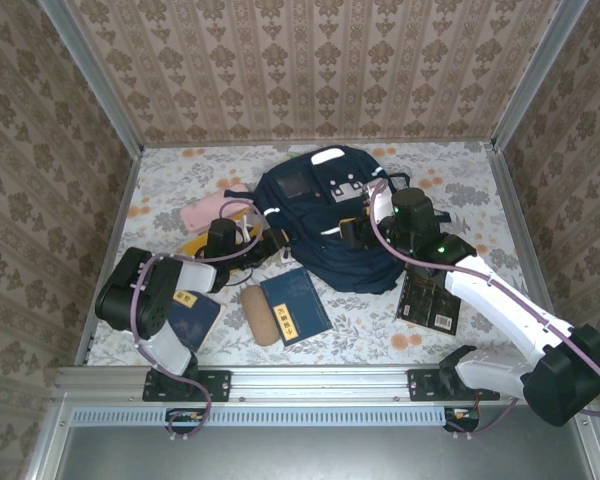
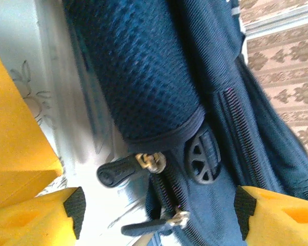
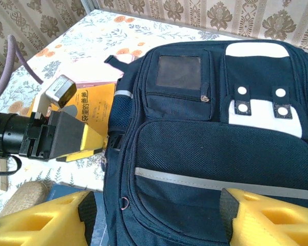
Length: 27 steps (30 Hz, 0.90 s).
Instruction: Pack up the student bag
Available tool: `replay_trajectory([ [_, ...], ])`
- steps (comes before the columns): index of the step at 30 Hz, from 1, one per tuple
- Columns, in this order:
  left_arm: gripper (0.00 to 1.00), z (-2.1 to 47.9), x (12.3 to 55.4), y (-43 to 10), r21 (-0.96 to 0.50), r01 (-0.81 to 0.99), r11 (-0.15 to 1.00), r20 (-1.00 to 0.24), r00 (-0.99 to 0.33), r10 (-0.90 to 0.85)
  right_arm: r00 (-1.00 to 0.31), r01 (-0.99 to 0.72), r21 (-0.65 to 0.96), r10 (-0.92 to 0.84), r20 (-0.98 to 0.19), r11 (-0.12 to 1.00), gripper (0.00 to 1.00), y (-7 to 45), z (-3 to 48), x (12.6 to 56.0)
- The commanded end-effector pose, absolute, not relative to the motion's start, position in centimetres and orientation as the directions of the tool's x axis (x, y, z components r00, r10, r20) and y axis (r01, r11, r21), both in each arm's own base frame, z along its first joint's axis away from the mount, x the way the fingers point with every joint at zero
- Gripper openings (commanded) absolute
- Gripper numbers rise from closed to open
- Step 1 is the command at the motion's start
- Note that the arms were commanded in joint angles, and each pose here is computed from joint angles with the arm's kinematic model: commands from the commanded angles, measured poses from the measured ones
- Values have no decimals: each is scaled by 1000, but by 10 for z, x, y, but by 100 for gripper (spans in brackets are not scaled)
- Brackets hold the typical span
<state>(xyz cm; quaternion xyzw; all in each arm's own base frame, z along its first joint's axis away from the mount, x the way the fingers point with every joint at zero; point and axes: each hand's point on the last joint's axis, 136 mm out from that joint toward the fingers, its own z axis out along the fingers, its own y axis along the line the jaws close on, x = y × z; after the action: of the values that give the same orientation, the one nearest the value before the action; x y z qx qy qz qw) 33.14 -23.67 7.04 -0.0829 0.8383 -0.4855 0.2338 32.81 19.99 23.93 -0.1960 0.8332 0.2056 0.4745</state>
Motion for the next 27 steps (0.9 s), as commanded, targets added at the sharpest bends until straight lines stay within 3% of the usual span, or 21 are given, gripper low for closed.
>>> replay_trajectory([
  [1,83,65,321,-246,-876,47,479,-251,-895,-370,-458,-513,175,-95,-884,841,68,198,248,328],
  [10,83,74,298,-229,-739,111,664,-346,-909,-234,-520,-541,177,-162,-839,822,75,209,225,331],
  [17,83,74,293,-210,-723,73,687,-364,-885,-290,-564,-582,-20,-422,-709,813,76,224,169,338],
  [27,83,79,297,-188,-723,50,689,-381,-861,-337,-509,-673,-161,-611,-607,721,73,266,146,353],
])
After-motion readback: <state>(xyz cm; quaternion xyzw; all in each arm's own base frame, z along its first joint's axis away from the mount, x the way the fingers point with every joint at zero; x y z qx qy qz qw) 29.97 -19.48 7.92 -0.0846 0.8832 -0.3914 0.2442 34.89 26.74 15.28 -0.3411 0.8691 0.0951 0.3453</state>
